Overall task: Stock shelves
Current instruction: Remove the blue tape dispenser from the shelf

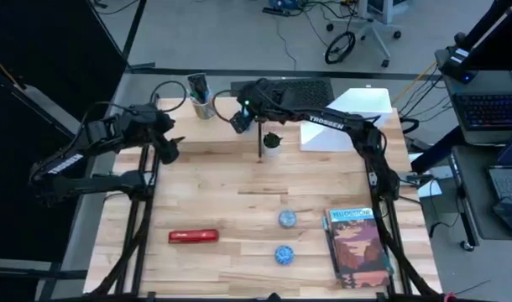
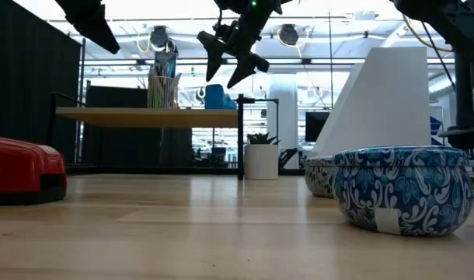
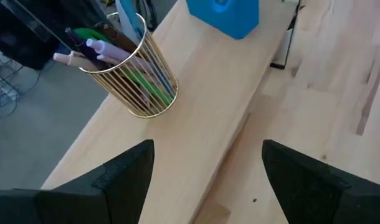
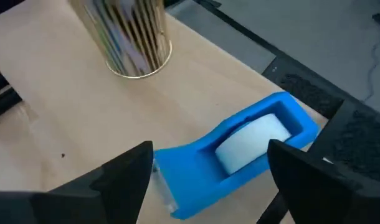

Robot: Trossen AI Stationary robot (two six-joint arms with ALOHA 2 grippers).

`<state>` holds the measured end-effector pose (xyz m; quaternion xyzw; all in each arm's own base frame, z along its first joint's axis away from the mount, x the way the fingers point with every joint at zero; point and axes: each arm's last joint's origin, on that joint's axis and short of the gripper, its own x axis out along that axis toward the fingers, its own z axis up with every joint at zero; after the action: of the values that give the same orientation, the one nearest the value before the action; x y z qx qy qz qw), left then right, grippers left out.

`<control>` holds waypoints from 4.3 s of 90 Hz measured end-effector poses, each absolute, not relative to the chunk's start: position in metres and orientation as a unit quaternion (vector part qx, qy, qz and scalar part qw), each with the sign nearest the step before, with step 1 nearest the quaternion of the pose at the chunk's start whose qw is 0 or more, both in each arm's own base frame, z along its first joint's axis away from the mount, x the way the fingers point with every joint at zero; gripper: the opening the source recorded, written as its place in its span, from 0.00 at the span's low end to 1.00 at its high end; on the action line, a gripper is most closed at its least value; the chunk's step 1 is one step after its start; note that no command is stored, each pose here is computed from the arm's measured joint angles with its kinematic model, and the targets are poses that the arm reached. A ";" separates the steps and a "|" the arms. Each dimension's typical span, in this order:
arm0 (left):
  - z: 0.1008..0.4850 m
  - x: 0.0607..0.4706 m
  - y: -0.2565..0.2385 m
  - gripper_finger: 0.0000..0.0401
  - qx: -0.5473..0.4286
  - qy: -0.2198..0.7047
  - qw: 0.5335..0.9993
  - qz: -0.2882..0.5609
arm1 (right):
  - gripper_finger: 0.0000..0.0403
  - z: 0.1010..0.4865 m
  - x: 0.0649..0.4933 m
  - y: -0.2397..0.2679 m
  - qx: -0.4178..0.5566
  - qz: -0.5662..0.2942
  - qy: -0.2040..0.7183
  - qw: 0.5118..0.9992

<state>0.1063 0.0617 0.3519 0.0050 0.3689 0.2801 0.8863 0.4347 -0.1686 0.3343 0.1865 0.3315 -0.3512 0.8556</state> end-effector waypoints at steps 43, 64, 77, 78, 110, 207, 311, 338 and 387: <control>0.334 0.142 0.076 0.70 -0.071 0.340 0.904 0.249 | 0.74 0.339 0.391 -0.251 0.206 -0.224 0.345 0.888; 0.324 0.182 0.090 0.70 -0.067 0.326 0.916 0.225 | 0.74 0.338 0.378 -0.271 0.154 -0.193 0.355 0.902; 0.314 0.206 0.097 0.70 -0.083 0.317 0.918 0.224 | 0.74 0.333 0.376 -0.276 0.141 -0.158 0.362 0.908; 0.314 0.207 0.097 0.70 -0.085 0.317 0.918 0.225 | 0.74 0.333 0.376 -0.276 0.139 -0.156 0.364 0.908; 0.290 0.234 0.111 0.70 -0.090 0.344 0.905 0.233 | 0.74 0.313 0.380 -0.275 0.126 -0.114 0.373 0.912; 0.277 0.247 0.123 0.70 -0.052 0.352 0.876 0.325 | 0.74 0.311 0.405 -0.231 0.135 -0.063 0.389 0.909; 0.307 0.205 0.108 0.70 -0.016 0.353 0.859 0.372 | 0.74 0.336 0.407 -0.226 -0.085 -0.073 0.359 0.926; 0.303 0.202 0.106 0.70 -0.021 0.379 0.850 0.365 | 0.74 0.320 0.414 -0.234 -0.084 0.017 0.333 0.939; 0.301 0.201 0.105 0.70 -0.023 0.388 0.847 0.362 | 0.69 0.278 0.427 -0.243 -0.043 0.050 0.363 0.929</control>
<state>0.2011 0.1051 0.3015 -0.0226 0.3877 0.3624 0.8473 0.4275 -0.2426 0.2777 -0.0434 0.3632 0.0504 0.9293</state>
